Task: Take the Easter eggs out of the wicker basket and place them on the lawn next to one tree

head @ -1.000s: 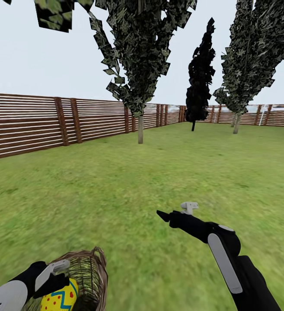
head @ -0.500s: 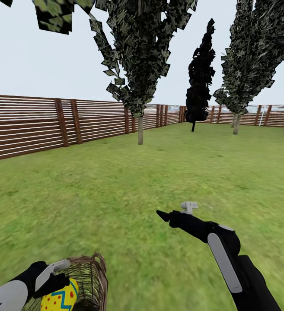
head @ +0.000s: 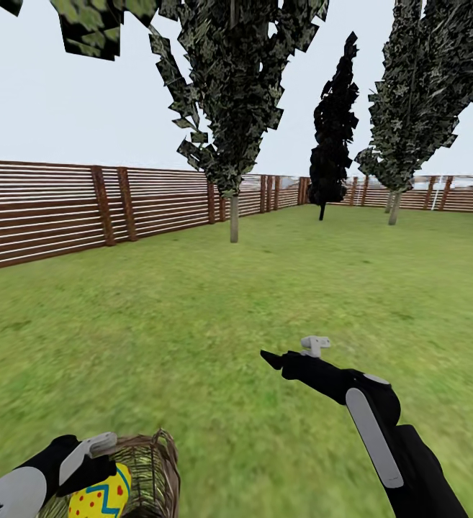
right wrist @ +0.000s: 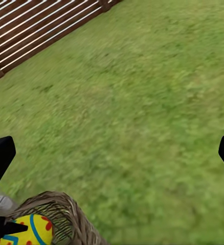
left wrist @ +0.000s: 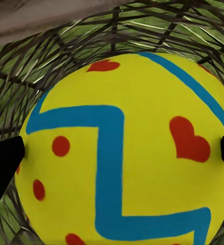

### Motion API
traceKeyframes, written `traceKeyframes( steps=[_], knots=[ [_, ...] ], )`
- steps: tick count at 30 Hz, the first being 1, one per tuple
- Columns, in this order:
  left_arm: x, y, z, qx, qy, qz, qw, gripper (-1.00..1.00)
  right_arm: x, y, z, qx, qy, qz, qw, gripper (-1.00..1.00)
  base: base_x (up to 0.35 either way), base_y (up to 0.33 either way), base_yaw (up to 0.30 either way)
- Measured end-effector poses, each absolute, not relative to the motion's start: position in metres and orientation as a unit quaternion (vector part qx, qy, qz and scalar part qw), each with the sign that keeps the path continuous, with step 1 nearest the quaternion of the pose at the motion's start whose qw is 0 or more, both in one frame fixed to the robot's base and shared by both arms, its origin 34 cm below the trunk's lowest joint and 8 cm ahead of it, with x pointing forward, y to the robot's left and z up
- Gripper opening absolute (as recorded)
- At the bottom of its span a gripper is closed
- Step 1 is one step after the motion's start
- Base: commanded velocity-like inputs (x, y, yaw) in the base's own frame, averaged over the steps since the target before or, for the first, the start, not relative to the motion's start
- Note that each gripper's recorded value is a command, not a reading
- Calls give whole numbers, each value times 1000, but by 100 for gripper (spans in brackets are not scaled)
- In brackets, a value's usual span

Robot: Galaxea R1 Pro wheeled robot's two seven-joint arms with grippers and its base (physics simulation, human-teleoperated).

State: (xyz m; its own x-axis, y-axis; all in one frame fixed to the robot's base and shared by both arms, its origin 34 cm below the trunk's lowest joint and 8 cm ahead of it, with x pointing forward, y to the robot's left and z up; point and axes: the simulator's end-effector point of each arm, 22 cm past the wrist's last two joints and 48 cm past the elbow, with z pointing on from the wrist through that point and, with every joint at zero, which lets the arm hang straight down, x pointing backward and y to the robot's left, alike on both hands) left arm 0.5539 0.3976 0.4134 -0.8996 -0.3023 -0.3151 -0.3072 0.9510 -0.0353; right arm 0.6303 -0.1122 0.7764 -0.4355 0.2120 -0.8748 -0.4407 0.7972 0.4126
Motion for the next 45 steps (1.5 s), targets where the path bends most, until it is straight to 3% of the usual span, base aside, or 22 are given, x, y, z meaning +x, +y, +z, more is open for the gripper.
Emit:
traceKeyframes(
  steps=[45],
  knots=[
    [569,397,505,-156,975,8,159,-100,648,-113,871,-71,786,310,530,100,0,0,0]
  ],
)
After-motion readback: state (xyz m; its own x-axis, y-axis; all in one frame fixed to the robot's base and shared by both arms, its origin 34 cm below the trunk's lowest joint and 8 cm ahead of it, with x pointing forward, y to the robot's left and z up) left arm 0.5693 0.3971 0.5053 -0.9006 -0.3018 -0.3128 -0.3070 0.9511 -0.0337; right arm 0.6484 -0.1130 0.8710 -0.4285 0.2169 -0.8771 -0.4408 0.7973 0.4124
